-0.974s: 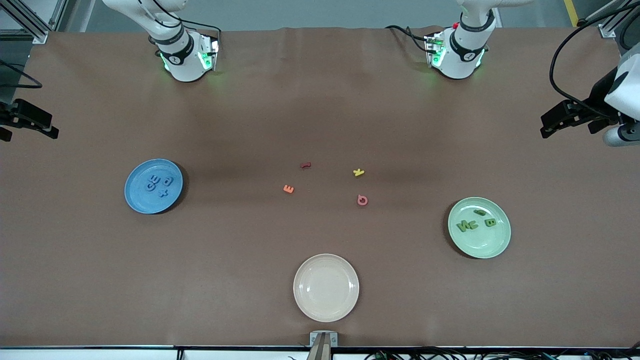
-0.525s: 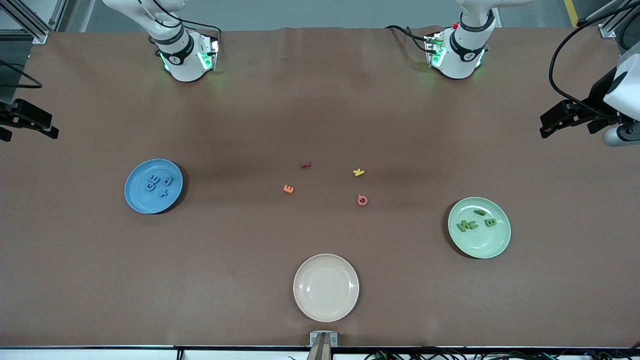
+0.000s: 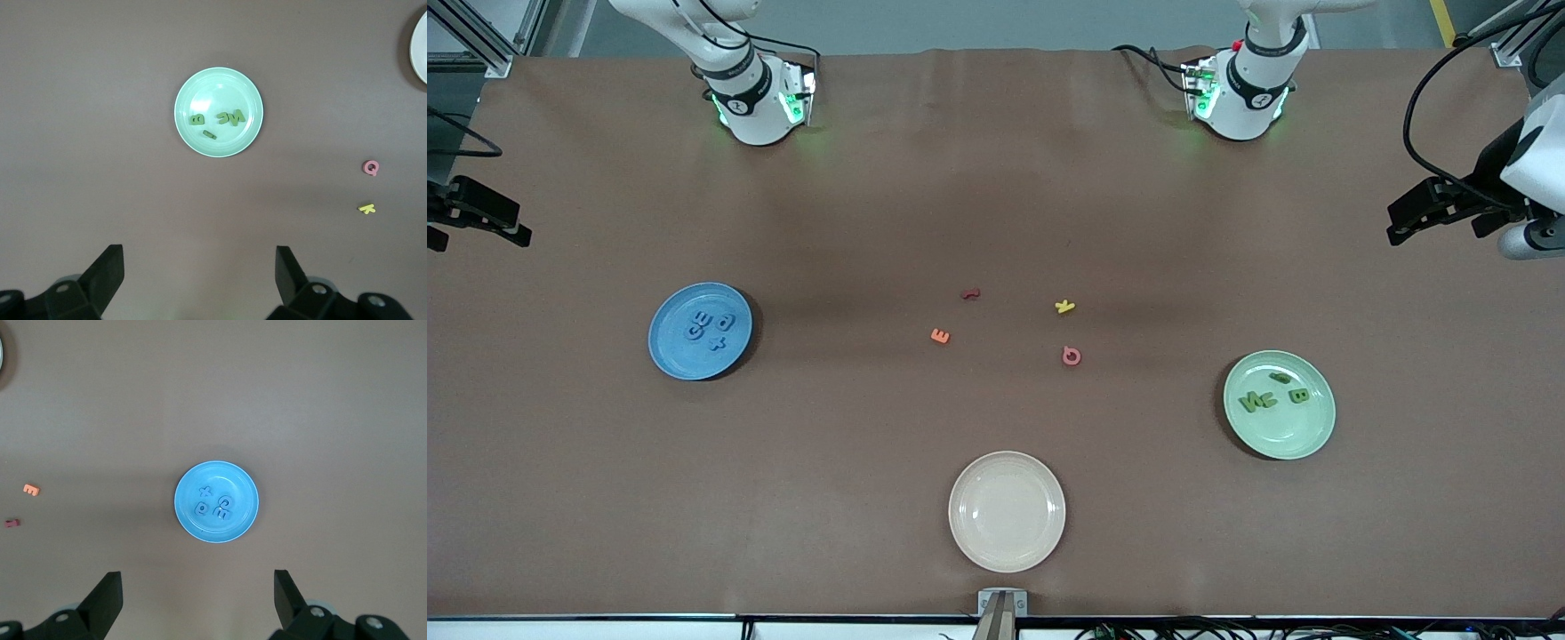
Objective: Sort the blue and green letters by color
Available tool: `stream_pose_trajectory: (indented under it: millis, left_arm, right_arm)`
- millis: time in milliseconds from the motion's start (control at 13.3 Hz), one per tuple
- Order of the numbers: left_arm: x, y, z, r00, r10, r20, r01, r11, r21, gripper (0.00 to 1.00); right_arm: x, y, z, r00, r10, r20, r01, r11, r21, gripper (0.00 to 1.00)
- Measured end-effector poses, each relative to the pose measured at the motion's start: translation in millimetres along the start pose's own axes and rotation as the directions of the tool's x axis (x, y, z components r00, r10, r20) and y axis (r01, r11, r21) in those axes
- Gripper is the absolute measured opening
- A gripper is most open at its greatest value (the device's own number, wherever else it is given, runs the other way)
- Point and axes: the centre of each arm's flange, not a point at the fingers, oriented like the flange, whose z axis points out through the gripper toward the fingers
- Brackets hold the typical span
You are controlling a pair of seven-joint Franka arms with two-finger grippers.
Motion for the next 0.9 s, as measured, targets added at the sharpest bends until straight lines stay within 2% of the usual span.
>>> stream_pose_trajectory:
  millis: [899]
  left_arm:
    - [-2.6, 13.6, -6.4, 0.997, 0.075, -0.01, -0.075, 0.997, -0.031, 1.0]
  right_arm:
    - [0.0, -0.1, 0.0, 1.0, 0.0, 0.0, 0.0, 1.0, 0.0, 1.0]
